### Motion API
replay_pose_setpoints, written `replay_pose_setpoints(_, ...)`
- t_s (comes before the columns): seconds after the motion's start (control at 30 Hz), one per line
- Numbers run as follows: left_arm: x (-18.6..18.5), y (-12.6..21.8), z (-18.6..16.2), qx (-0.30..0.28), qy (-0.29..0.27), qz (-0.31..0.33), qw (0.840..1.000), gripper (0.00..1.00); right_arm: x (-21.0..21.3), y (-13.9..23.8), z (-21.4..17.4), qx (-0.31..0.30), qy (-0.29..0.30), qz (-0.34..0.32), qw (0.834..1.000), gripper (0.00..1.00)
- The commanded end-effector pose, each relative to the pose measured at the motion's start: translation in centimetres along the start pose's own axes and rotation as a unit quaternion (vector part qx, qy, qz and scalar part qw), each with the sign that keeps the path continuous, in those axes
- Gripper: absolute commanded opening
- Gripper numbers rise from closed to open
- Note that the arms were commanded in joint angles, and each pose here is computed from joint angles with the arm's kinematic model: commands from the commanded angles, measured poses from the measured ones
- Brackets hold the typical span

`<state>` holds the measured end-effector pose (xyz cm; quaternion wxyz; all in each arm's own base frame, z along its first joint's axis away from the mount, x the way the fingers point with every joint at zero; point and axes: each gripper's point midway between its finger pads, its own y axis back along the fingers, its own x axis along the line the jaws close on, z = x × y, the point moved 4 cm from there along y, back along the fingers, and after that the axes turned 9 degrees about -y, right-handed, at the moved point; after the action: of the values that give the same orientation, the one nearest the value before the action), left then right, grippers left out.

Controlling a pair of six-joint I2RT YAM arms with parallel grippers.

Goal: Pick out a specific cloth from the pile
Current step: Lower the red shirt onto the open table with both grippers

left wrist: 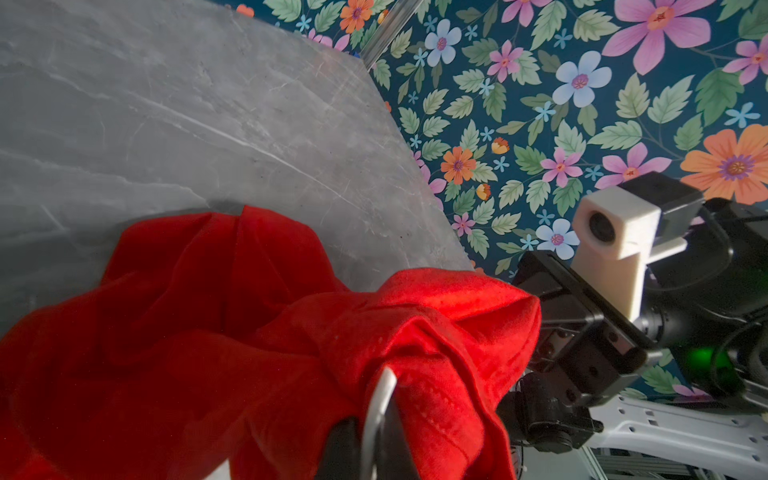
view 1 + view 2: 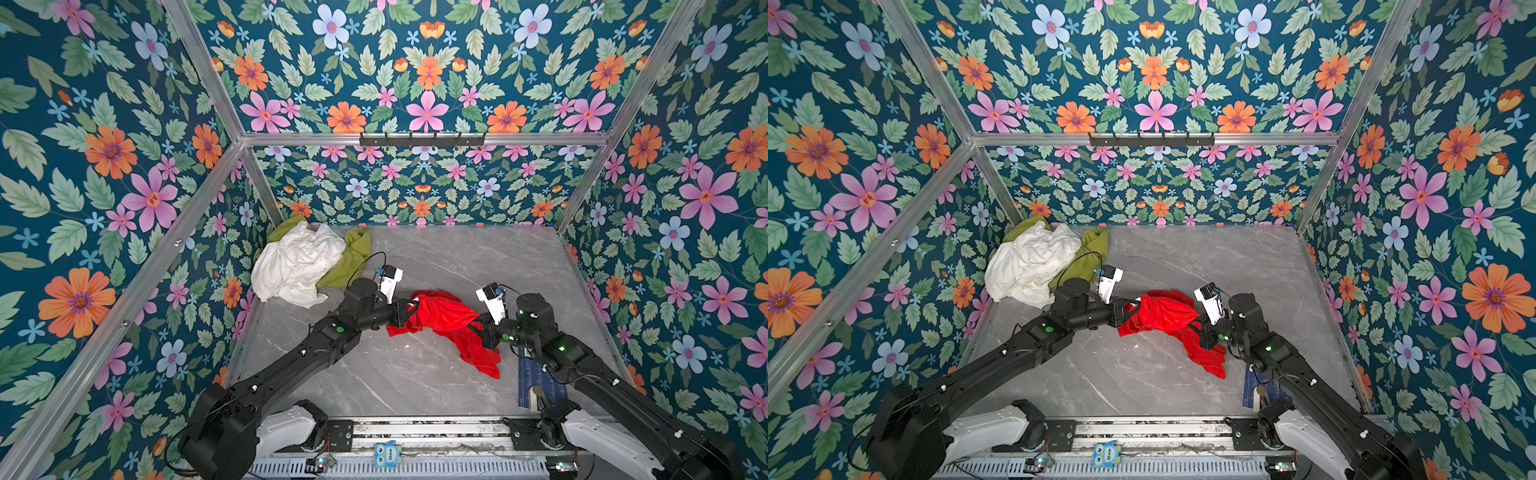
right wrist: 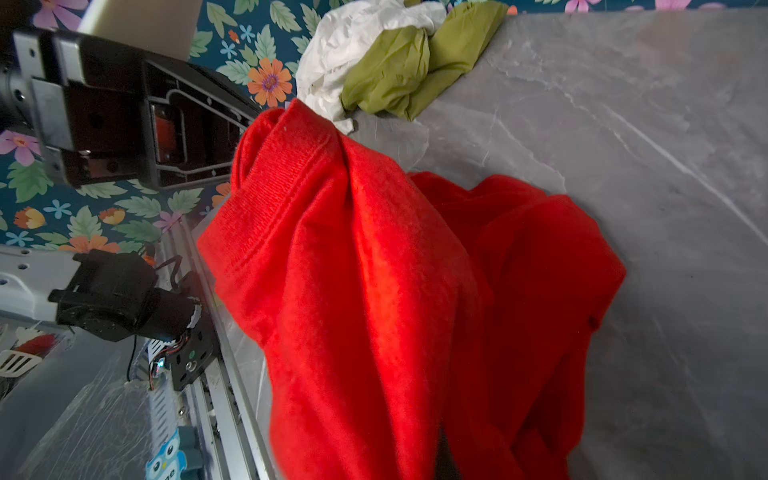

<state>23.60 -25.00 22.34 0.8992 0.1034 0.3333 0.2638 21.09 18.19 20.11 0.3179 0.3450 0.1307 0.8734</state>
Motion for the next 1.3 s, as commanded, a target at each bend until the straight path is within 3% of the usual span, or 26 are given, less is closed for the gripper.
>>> replay_pose_setpoints(0.0, 0.6, -0.3, 0.1, -0.013, 0.011, 0.012, 1.000, 0.00, -1.2, -0.3, -0.5, -0.002, -0.051, -0.036, 0.998, 0.00)
replay_pose_setpoints(0.13, 2.1, -1.6, 0.4, -0.016, 0.037, 0.044, 0.998, 0.00, -3.3, -1.5, -1.0, -0.017, -0.107, -0.074, 0.991, 0.00)
replay_pose_setpoints(0.33, 4.7, -3.5, -1.1, 0.010, 0.070, 0.085, 0.994, 0.00, -4.7, -3.0, -1.4, -0.004, -0.120, -0.097, 0.988, 0.02)
replay_pose_setpoints(0.63, 9.7, -4.5, -3.4, 0.045, 0.140, 0.152, 0.977, 0.00, -8.2, -4.3, -1.4, 0.027, -0.197, -0.115, 0.973, 0.07)
replay_pose_setpoints(0.97, 12.3, -7.0, -6.1, 0.078, 0.166, 0.161, 0.970, 0.00, -10.2, -5.9, -2.9, 0.049, -0.213, -0.131, 0.967, 0.13)
replay_pose_setpoints(1.27, 13.4, -6.8, -8.2, 0.094, 0.172, 0.182, 0.964, 0.00, -11.5, -6.4, -4.6, 0.063, -0.226, -0.148, 0.961, 0.26)
